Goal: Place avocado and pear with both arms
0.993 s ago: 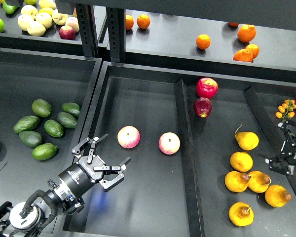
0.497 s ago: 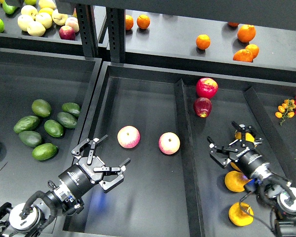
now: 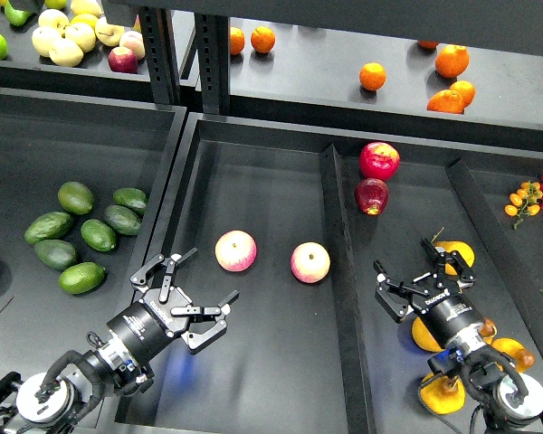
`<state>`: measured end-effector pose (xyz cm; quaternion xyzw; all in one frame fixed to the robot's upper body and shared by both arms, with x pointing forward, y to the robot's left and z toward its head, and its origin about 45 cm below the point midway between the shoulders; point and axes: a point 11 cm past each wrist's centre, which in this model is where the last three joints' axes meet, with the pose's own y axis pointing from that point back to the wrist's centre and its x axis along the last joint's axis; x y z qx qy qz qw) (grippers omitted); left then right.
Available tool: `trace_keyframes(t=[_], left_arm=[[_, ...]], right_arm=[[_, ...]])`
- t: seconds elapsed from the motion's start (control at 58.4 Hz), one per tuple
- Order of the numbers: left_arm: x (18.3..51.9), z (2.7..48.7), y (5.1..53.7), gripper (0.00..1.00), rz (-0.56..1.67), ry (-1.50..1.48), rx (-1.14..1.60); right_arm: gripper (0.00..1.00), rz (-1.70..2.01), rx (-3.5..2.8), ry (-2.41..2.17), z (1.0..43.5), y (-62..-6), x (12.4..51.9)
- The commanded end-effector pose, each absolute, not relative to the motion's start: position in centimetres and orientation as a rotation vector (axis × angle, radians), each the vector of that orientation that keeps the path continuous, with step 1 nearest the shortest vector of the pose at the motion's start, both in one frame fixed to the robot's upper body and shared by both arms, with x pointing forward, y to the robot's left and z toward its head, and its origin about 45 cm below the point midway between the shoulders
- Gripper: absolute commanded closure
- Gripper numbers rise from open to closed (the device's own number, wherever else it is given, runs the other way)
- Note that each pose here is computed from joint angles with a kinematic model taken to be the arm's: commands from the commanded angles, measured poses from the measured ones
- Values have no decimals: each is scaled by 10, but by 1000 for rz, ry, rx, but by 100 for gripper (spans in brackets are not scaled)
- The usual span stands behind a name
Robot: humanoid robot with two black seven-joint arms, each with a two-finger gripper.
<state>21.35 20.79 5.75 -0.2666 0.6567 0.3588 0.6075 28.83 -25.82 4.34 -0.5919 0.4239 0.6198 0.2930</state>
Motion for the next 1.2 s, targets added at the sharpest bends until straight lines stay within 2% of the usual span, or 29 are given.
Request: trace_keyframes(t=[0.0, 0.171, 0.36, 0.565, 0.874, 1.182], left_arm=[[207, 45, 211, 1, 857, 1552, -601], [199, 29, 216, 1, 896, 1595, -583], [205, 40, 209, 1, 860, 1571, -593], [235, 76, 202, 1, 807, 1459, -666], [251, 126, 187, 1, 686, 1346, -725], [244, 122, 186, 1, 692, 1363, -726]], right_arm=[[1, 1675, -1557, 1106, 33, -254, 270], [1, 1756, -1558, 1104, 18, -241, 249], [0, 1698, -1508, 1119, 22, -237, 248], [0, 1583, -1482, 1048, 52, -233, 259], [0, 1506, -1551, 891, 96, -214, 262], [0, 1493, -1556, 865, 104, -211, 258]])
